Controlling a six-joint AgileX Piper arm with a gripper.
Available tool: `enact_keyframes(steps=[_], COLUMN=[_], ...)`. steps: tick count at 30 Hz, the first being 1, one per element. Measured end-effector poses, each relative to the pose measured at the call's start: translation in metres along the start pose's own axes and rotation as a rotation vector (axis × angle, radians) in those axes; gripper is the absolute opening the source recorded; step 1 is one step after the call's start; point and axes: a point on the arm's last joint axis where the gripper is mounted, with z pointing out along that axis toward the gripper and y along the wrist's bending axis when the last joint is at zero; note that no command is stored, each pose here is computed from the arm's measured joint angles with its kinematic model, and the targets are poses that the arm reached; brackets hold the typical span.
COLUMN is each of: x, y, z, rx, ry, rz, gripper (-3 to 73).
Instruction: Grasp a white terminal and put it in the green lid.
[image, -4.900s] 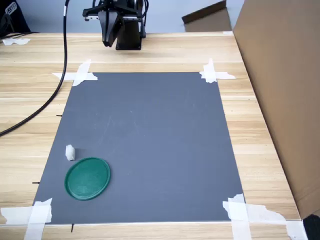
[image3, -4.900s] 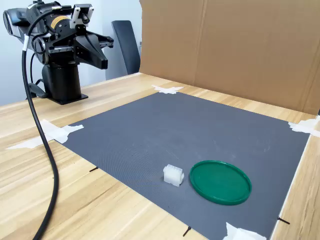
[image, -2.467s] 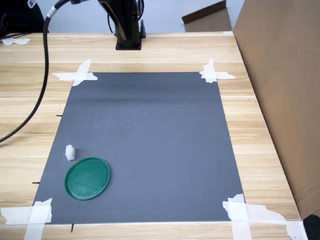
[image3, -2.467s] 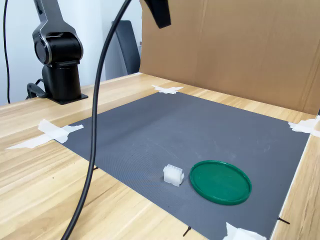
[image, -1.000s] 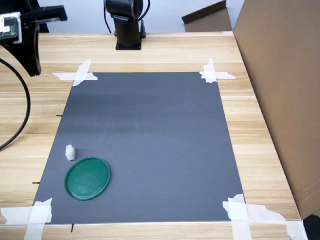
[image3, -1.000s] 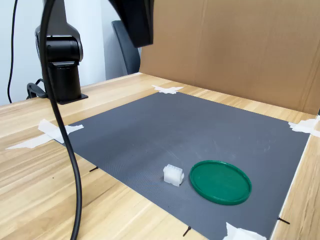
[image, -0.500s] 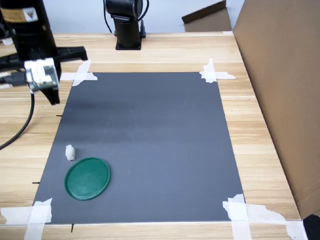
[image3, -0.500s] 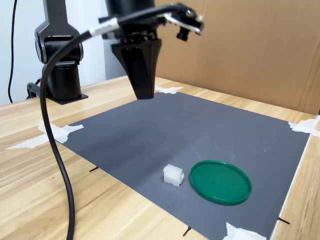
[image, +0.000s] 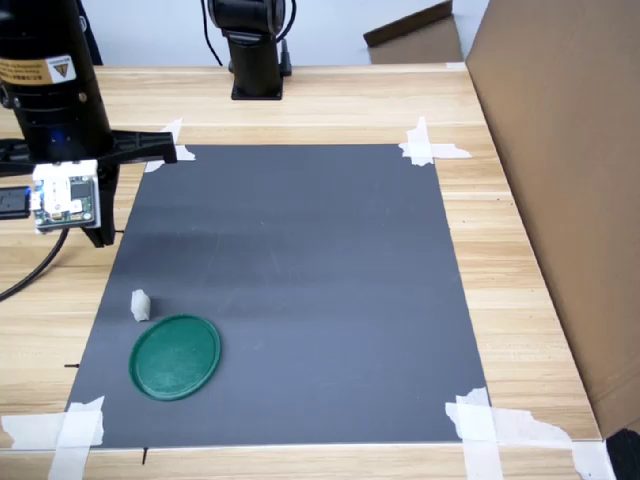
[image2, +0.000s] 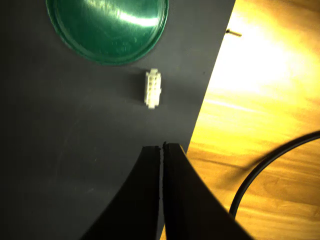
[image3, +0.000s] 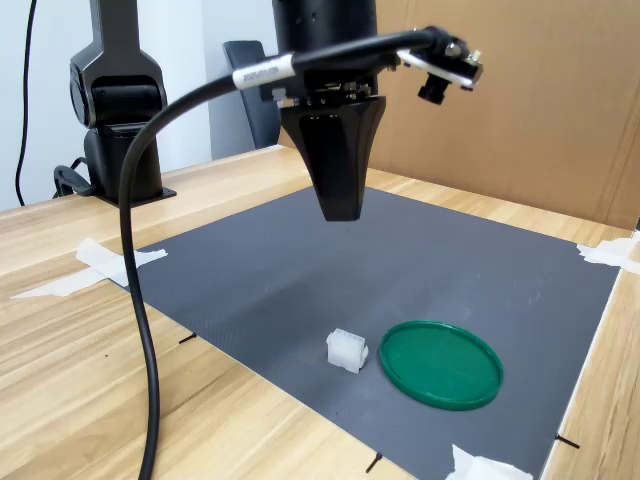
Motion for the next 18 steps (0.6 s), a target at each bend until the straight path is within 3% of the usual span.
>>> enact_keyframes(steps=[3, 5, 9, 10, 11, 12, 13, 18], x=[0.0026, 0.0048, 0.0046, 0.0048, 0.0048, 0.0065, 0.0085, 0.0082], y=[0.0006, 0.0016, 0.0015, 0.0012, 0.0012, 0.0018, 0.0023, 0.0031], z=[0.0023, 0.003, 0.0028, 0.0028, 0.0028, 0.0026, 0.0023, 0.0021], rx=[-0.009, -0.021, -0.021, -0.017, -0.017, -0.023, -0.029, -0.039], ry=[0.034, 0.059, 0.059, 0.06, 0.061, 0.079, 0.102, 0.1], rz=[-0.002, -0.003, -0.001, -0.001, 0.0, 0.001, -0.001, 0.016], gripper=[0.5, 8.5, 32.3, 42.2, 45.8, 61.9, 66.8, 70.1])
